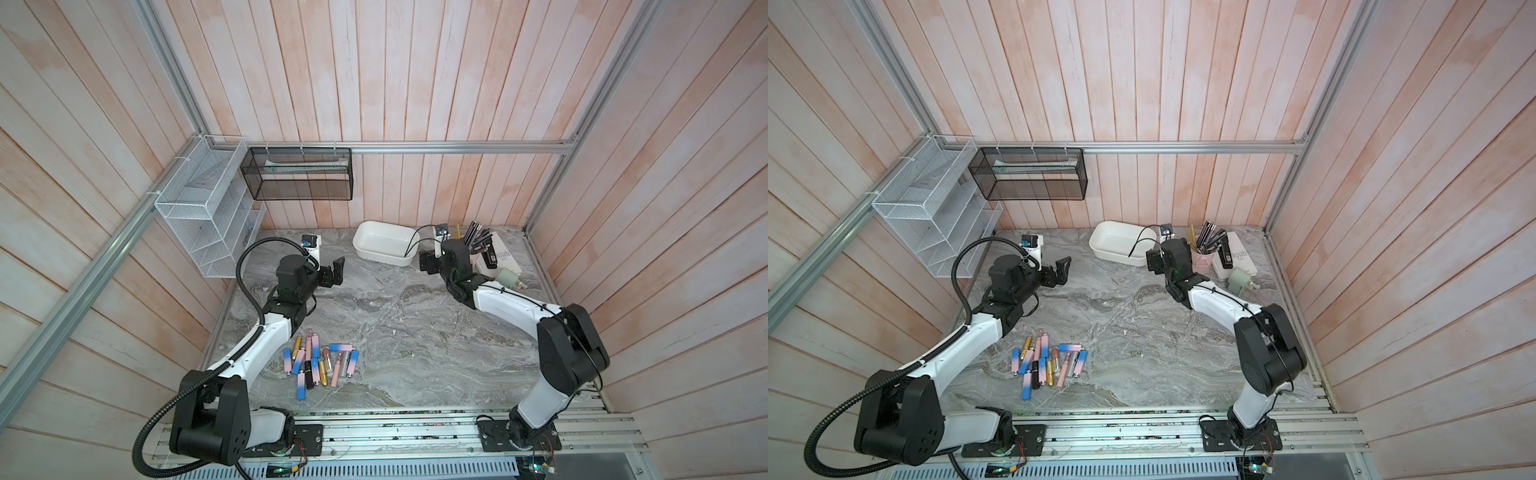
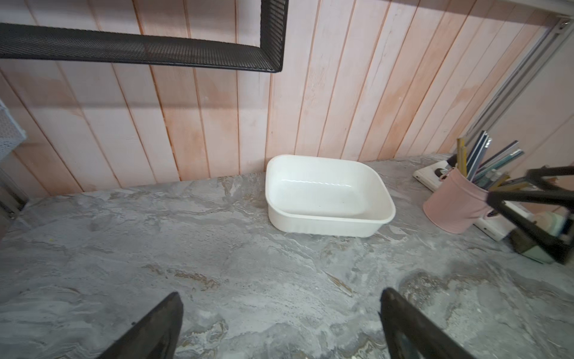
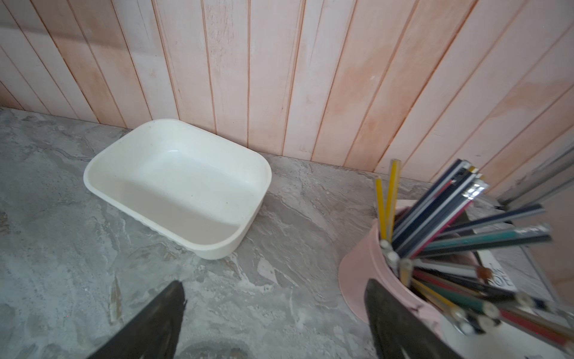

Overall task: Put the lipstick into the storage box
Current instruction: Move the storage box to the center of the board, then pick up the lipstick at the center of the board, then place the lipstick in the storage box.

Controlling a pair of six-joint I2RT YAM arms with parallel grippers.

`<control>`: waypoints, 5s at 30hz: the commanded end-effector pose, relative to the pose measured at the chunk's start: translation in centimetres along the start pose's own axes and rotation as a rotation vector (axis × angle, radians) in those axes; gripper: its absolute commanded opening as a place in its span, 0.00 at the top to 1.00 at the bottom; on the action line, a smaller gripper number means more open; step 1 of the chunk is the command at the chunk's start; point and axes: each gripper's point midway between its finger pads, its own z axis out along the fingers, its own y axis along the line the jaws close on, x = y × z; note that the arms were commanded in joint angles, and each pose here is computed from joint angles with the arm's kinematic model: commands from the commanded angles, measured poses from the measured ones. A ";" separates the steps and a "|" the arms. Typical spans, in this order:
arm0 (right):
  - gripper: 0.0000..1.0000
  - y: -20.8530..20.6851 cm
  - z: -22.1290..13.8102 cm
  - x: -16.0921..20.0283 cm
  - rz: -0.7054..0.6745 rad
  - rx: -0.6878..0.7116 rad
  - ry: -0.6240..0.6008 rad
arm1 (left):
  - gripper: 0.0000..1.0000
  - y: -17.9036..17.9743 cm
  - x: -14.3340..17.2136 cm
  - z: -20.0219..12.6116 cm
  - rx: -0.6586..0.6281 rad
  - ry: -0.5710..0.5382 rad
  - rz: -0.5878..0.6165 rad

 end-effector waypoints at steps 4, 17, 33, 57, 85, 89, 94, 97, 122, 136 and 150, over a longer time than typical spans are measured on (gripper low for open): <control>0.24 1.9 6.2 4.9 0.074 0.031 0.276 | 0.00 -2.1 0.7 -0.5 0.088 0.063 -0.070; 0.29 2.0 13.8 6.6 0.269 0.041 0.371 | 0.00 -2.1 2.9 -2.9 0.053 0.114 -0.061; 0.85 3.0 16.0 8.3 0.318 -0.040 0.496 | 0.00 -1.9 4.6 -2.8 0.047 0.152 -0.070; 0.89 6.4 -6.2 17.8 0.283 -0.085 0.712 | 0.00 -3.0 7.4 -4.1 0.088 0.188 -0.177; 0.35 -0.5 -9.5 9.7 0.228 0.037 0.558 | 0.41 -14.2 21.9 -13.5 0.021 0.777 -0.285; 0.35 -0.7 -10.0 9.0 0.236 0.016 0.540 | 0.46 -14.3 23.9 -14.3 -0.013 0.842 -0.272; 0.35 -0.5 -10.5 9.0 0.231 -0.010 0.539 | 0.47 -13.6 25.5 -14.7 -0.062 0.880 -0.250; 0.35 -0.4 -10.7 9.0 0.235 -0.024 0.531 | 0.45 -13.1 25.5 -14.6 -0.083 0.869 -0.233; 0.34 -0.4 -11.2 8.7 0.253 -0.073 0.480 | 0.43 -11.3 28.2 -13.5 -0.165 0.913 -0.134; 0.34 -0.3 -11.2 8.4 0.249 -0.097 0.480 | 0.91 -12.7 27.6 -12.8 -0.118 0.930 -0.133; 0.34 7.2 -15.3 10.4 0.256 -0.579 0.674 | 0.97 -15.3 19.2 -15.4 -0.001 0.847 -0.176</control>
